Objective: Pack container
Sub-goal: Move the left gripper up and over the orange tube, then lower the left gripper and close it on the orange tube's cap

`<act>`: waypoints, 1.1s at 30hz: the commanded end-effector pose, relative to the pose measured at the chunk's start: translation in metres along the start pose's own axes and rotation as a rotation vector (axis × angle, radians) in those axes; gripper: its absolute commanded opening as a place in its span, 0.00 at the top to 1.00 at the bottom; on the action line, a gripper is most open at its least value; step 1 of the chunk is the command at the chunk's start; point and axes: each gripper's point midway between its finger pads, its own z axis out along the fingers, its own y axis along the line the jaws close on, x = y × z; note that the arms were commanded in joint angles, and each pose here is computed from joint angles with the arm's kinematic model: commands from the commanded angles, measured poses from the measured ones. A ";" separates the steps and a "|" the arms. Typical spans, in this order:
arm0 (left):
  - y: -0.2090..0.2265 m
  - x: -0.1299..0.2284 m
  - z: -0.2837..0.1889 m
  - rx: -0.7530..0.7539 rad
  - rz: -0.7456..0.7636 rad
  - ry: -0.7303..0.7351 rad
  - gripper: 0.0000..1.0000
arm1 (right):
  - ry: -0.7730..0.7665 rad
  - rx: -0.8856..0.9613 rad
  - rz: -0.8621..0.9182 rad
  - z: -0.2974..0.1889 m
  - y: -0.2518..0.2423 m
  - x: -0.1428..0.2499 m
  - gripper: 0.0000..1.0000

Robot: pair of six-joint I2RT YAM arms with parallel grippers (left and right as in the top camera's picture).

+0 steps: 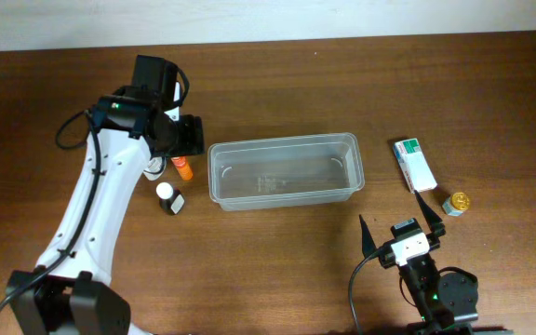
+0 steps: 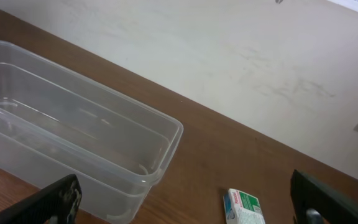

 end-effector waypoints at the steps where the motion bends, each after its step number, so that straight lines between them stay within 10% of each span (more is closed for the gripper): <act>1: 0.003 0.004 0.018 -0.030 -0.001 0.042 0.28 | 0.010 0.011 0.010 0.000 -0.002 0.003 0.02; 33: 0.023 0.005 0.067 -0.170 0.010 0.104 0.40 | 0.010 0.011 0.010 0.000 -0.002 0.003 0.02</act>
